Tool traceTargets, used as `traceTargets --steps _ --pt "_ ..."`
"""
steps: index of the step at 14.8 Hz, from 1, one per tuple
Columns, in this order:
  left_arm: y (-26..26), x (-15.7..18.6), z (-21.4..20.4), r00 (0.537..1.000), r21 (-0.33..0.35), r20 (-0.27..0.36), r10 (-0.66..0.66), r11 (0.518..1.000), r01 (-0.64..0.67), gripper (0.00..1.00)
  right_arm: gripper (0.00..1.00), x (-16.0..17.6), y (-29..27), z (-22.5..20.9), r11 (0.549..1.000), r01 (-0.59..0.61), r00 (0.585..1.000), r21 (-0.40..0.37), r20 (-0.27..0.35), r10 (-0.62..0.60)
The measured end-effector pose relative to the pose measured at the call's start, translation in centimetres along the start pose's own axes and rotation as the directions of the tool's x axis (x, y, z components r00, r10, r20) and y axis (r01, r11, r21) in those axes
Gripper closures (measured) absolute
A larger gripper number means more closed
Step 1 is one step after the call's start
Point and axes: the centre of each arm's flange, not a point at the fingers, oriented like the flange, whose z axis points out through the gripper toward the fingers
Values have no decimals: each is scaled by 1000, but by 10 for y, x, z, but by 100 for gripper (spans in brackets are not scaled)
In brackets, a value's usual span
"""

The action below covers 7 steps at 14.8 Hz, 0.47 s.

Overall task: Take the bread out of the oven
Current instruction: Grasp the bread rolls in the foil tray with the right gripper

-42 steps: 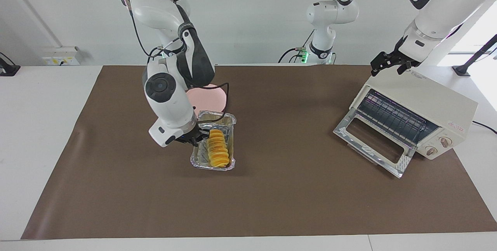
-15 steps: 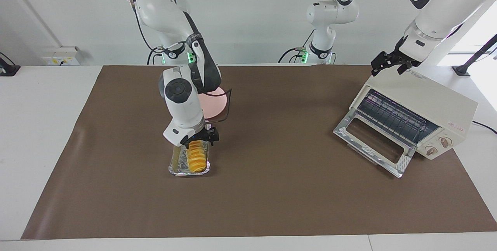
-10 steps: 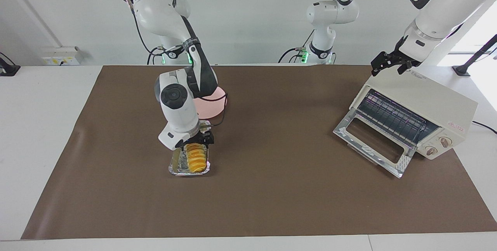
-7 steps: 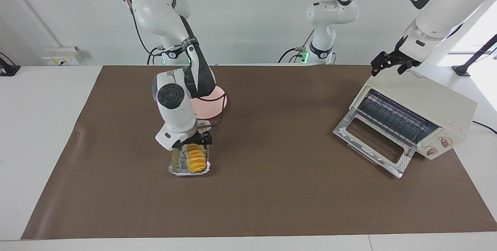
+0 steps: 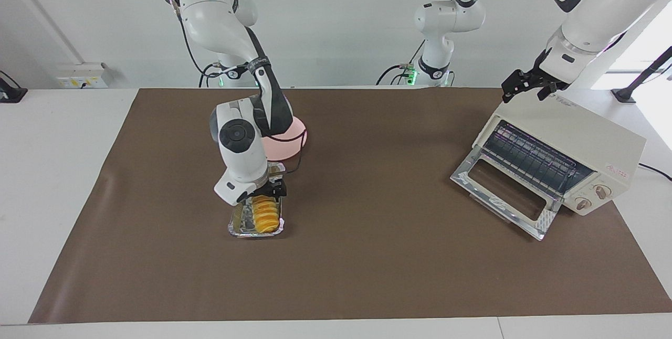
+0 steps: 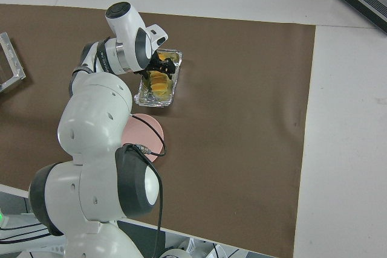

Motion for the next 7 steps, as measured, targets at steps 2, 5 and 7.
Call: traceTargets --steps 2,5,7 --pt "0 0 0 1000 0 0 0 1000 0 0 10 0 0 3 1000 5 1000 2 -8 -5" --pt "0 0 0 1000 0 0 0 1000 0 0 44 0 -1 3 1000 24 1000 3 -15 -24" --pt "0 0 0 1000 0 0 0 1000 0 0 60 0 -1 2 1000 25 1000 3 -17 -25"
